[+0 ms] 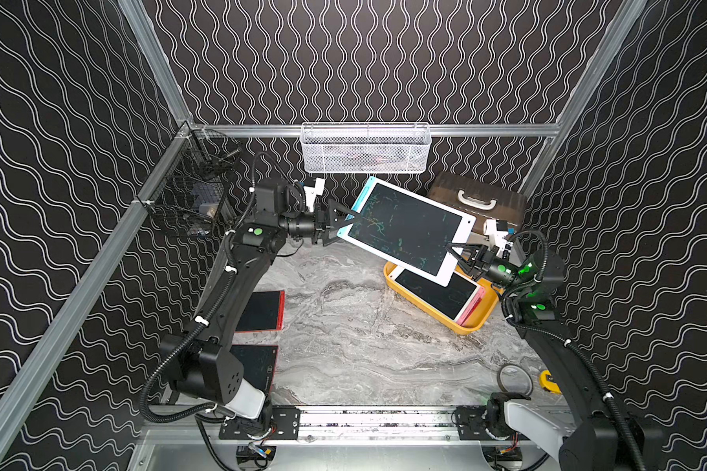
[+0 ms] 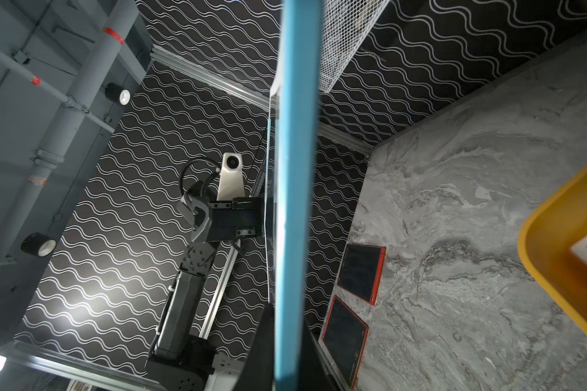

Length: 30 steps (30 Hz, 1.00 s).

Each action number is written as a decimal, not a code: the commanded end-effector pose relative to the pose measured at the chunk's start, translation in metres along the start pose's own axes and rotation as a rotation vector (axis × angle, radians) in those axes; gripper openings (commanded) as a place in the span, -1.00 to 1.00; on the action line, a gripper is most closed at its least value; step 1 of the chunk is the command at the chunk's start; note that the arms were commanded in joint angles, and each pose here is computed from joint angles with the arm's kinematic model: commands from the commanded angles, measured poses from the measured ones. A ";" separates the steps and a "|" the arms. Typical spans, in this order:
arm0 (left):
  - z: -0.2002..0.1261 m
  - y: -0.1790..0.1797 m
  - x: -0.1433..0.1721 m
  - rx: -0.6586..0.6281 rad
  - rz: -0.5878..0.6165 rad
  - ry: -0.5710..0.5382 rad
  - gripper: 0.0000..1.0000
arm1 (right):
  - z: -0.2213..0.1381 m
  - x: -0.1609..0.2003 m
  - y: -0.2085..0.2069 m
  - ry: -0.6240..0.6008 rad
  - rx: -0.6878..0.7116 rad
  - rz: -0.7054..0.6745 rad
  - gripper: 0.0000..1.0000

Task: Take out the writing tablet from the storage box
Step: Pick up the writing tablet from the storage box, then place the writing tablet at the center of the board.

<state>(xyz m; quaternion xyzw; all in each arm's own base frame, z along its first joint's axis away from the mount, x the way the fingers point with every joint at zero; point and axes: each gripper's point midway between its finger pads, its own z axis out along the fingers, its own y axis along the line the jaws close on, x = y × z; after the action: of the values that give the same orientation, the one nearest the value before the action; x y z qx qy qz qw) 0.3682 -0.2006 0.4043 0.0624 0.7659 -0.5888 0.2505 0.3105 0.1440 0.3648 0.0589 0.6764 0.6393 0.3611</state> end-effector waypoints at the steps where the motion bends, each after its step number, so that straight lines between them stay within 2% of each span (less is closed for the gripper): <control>1: -0.020 0.035 0.001 -0.260 0.066 -0.026 0.98 | -0.003 -0.003 -0.010 -0.017 0.094 -0.039 -0.96; 6: -0.077 0.067 0.001 -0.710 0.139 -0.104 0.98 | -0.006 0.003 -0.034 0.006 0.229 -0.028 -0.99; 9: -0.106 0.063 0.006 -0.845 0.172 -0.163 0.98 | -0.004 0.012 -0.055 0.026 0.303 0.005 -1.00; 11: -0.115 0.055 0.013 -0.856 0.182 -0.187 0.98 | 0.004 0.029 -0.063 0.076 0.341 -0.002 -1.00; 16: -0.126 0.051 0.032 -0.872 0.164 -0.203 0.98 | 0.041 0.101 -0.081 0.293 0.404 -0.003 -1.00; 20: -0.125 0.048 0.054 -0.860 0.140 -0.201 0.98 | 0.047 0.154 -0.094 0.413 0.424 0.044 -1.00; 23: -0.113 0.045 0.078 -0.808 0.087 -0.165 0.98 | 0.044 0.178 -0.099 0.436 0.410 0.112 -1.00; 30: -0.106 0.036 0.109 -0.794 0.115 -0.117 0.98 | 0.041 0.236 -0.119 0.472 0.473 0.133 -0.98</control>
<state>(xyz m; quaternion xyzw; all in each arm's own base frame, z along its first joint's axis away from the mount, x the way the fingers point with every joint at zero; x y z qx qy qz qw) 0.2611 -0.1118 0.3428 -0.0283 0.9123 -0.2393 0.3311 0.2015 0.2743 0.1612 0.0169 0.8748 0.4730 0.1033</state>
